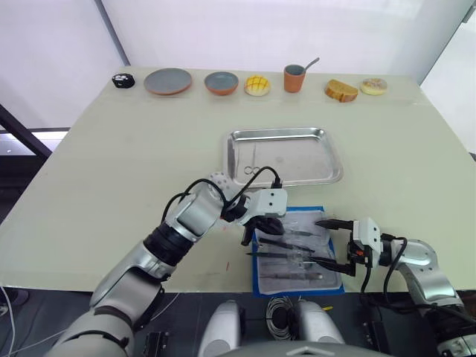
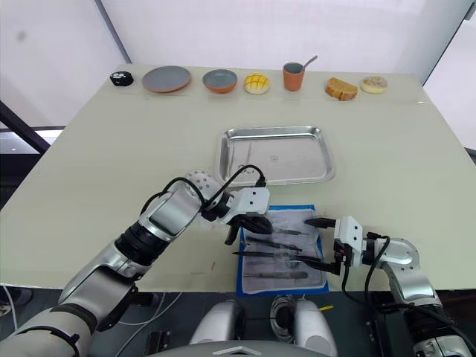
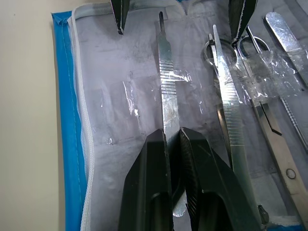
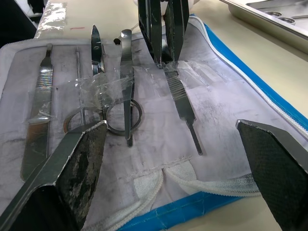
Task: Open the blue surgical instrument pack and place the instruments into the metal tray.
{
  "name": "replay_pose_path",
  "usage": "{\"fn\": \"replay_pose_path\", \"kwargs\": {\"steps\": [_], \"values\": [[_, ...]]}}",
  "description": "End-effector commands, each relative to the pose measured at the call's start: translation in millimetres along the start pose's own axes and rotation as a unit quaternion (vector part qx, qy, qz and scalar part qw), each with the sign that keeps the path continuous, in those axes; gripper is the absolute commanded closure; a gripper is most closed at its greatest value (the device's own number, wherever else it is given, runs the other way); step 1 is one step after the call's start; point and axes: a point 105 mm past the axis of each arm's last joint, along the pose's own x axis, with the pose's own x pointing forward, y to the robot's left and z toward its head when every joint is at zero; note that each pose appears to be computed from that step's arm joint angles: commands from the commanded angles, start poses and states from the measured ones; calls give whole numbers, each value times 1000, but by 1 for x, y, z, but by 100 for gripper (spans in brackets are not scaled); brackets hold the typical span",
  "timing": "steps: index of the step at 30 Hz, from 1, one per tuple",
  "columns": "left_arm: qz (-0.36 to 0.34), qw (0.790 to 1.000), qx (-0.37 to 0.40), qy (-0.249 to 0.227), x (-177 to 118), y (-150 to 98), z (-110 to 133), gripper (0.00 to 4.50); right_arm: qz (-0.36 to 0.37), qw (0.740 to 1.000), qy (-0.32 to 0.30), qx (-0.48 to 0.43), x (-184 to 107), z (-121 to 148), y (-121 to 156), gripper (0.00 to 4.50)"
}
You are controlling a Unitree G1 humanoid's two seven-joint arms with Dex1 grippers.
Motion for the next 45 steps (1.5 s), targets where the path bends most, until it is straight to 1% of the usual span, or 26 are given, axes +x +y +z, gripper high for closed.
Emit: {"fn": "replay_pose_path", "kwargs": {"steps": [1, 13, 21, 35, 39, 41, 44, 45], "values": [[-17, 1000, 10, -3, -10, -3, 11, 447, 24, 994, 75, 76, 6, -47, 25, 0], [-24, 1000, 3, 15, -33, -3, 15, 447, 29, 992, 100, 74, 8, -55, 28, 0], [-23, 999, -12, 34, -52, -5, 4, 447, 32, 992, 101, 76, 9, -57, 30, 0], [-7, 997, -42, 57, -90, -20, -18, 447, 36, 991, 101, 76, 8, -57, 29, 0], [12, 998, -59, 32, -100, -23, -17, 447, 38, 991, 101, 76, 8, -57, 28, 0], [25, 998, -61, 9, -103, -22, -13, 447, 39, 991, 101, 76, 7, -57, 28, 0], [69, 993, -86, -33, -107, -14, -7, 447, 42, 991, 102, 77, 6, -57, 28, 0], [94, 990, -99, -47, -108, -9, -6, 447, 43, 991, 103, 77, 6, -57, 28, 0]]}}
